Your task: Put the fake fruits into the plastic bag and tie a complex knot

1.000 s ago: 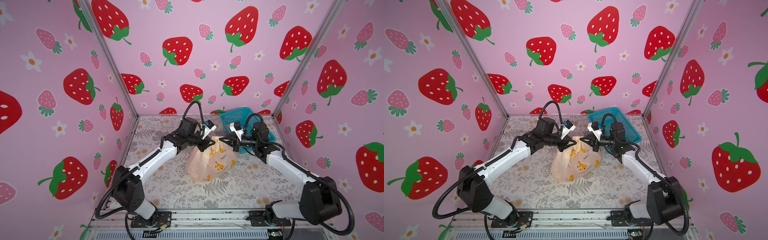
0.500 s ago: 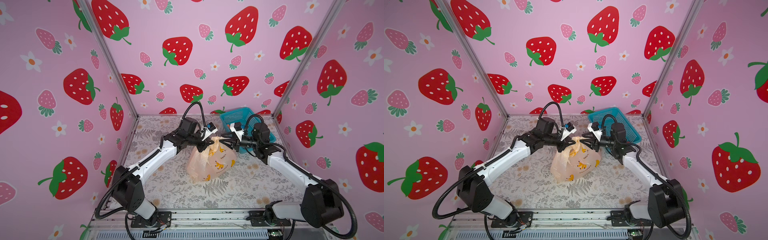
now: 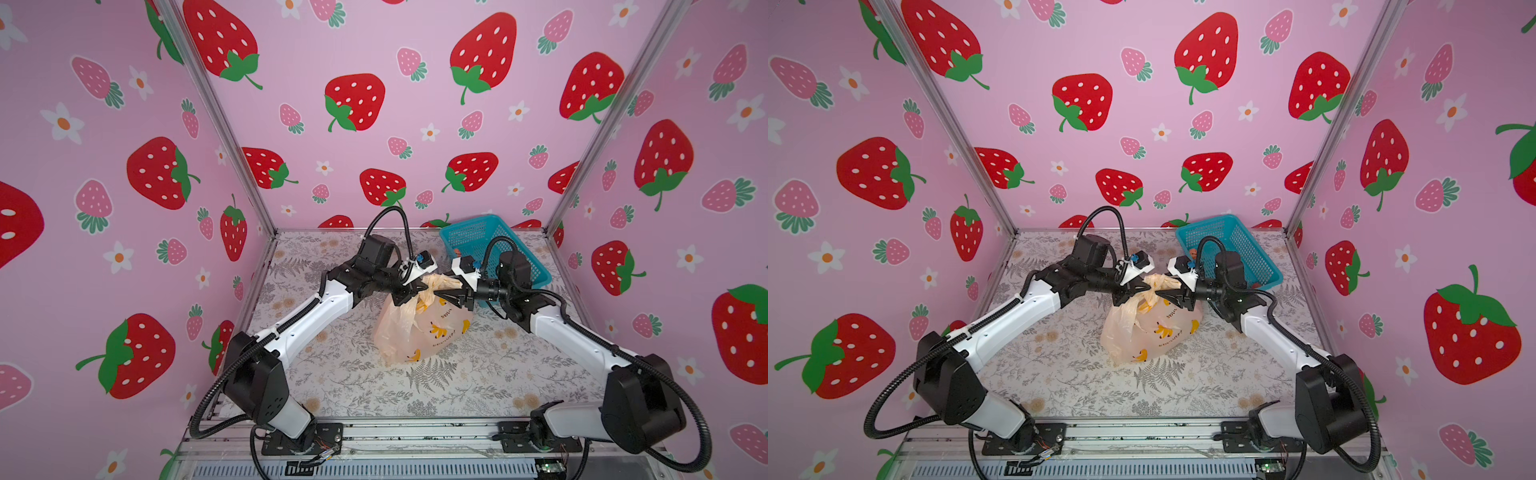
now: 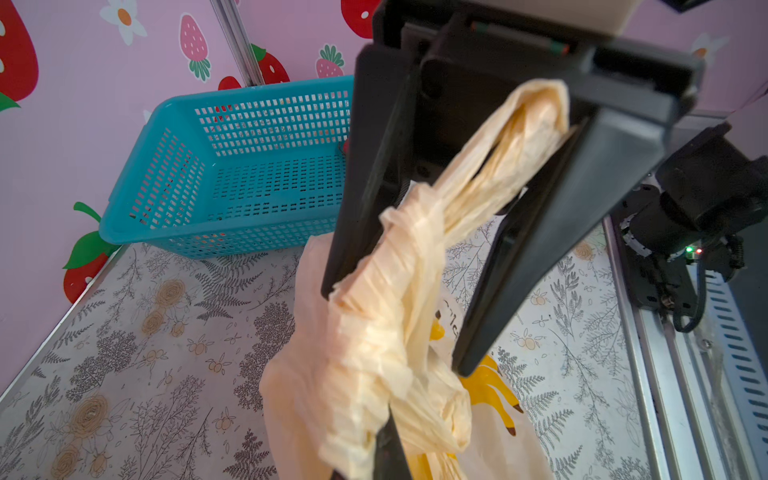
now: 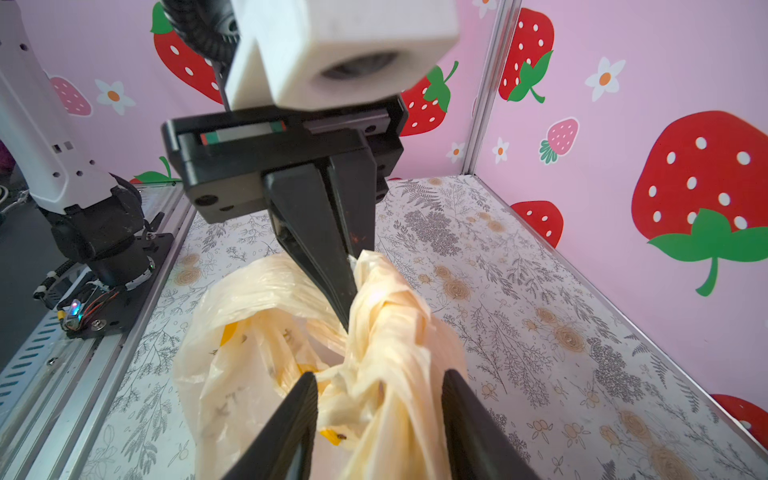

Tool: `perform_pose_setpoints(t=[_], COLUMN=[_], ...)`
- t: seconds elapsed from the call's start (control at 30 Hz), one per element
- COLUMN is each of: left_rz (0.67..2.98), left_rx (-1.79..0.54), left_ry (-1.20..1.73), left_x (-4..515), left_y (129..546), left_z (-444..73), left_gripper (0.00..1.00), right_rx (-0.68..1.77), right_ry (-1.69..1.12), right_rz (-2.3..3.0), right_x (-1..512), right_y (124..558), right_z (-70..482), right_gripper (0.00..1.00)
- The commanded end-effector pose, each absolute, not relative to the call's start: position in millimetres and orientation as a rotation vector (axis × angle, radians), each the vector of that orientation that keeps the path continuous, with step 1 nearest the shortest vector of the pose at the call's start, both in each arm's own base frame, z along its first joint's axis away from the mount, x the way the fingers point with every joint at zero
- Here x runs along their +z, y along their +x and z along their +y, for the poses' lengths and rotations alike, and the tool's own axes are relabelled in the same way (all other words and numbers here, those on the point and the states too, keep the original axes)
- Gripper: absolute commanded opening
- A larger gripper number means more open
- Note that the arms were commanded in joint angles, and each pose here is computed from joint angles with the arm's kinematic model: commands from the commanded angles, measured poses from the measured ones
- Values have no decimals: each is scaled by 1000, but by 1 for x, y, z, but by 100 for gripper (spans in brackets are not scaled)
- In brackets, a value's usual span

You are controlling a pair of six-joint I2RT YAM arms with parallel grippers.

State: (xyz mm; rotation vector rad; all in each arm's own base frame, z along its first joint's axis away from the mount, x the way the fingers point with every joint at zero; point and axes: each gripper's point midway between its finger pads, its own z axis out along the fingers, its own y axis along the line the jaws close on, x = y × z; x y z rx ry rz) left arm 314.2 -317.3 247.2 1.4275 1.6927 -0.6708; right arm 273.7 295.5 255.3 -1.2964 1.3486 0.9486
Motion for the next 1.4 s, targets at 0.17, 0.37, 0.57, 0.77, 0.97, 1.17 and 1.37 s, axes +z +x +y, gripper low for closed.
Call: perform_pose_setpoints(t=[0.17,0.37,0.57,0.77,0.97,1.17,1.37], left_rz=[1609,1611,1599,1586,1564,1564,1568], left_rx=[-655,-636,-614,-603,-621,-626,-622], left_ry=[1476,1486,1499,1528,1549,1558,1559], left_x=[266,264,266,264,266,263,263], left_y=[313,313,313,312,309,308,309], left_z=[-321,-319,-317,-317,-319,-319,-319], left_gripper=[0,0,0,0,0,0,0], right_rx=[933,960,994,1013,1084,1108,1126], right_ry=[-1348,-1338,-1359,-1376,-1404,-1420,-1419], right_rz=[1337,1317,1298,1285,1251,1216,1217], right_x=[248,255,257,257,254,258,261], right_y=[282,285,283,281,275,271,274], right_z=[304,300,295,285,295,305,310], right_gripper=[49,51,59,67,76,66,40])
